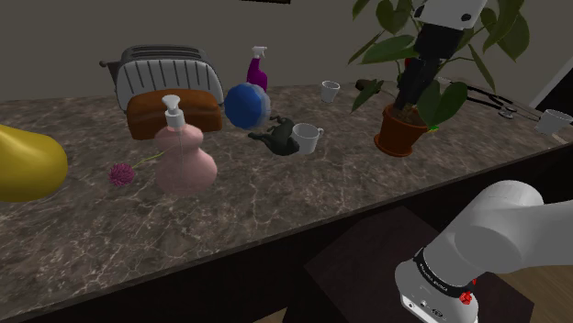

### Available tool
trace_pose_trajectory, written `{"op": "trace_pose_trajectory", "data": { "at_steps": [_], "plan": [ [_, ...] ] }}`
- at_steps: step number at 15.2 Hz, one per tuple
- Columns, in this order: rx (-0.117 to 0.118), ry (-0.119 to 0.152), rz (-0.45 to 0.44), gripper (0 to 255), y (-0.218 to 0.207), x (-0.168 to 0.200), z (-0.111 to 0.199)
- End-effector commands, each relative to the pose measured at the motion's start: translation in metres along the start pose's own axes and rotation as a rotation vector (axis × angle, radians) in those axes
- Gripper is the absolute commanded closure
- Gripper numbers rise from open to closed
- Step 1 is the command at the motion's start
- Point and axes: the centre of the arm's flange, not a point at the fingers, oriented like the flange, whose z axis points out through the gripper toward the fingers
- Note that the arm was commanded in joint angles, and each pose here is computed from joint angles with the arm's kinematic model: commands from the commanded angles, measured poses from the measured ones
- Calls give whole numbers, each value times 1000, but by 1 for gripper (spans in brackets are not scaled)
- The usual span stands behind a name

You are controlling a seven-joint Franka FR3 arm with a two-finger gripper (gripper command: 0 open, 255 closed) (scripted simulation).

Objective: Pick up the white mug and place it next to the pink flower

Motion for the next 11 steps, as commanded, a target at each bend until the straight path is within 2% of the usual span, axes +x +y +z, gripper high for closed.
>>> {"op": "trace_pose_trajectory", "data": {
  "at_steps": [1,11],
  "plan": [
    [0,0,0,0,0,0,0],
    [-56,3,5,0,-5,108,75]
  ]
}}
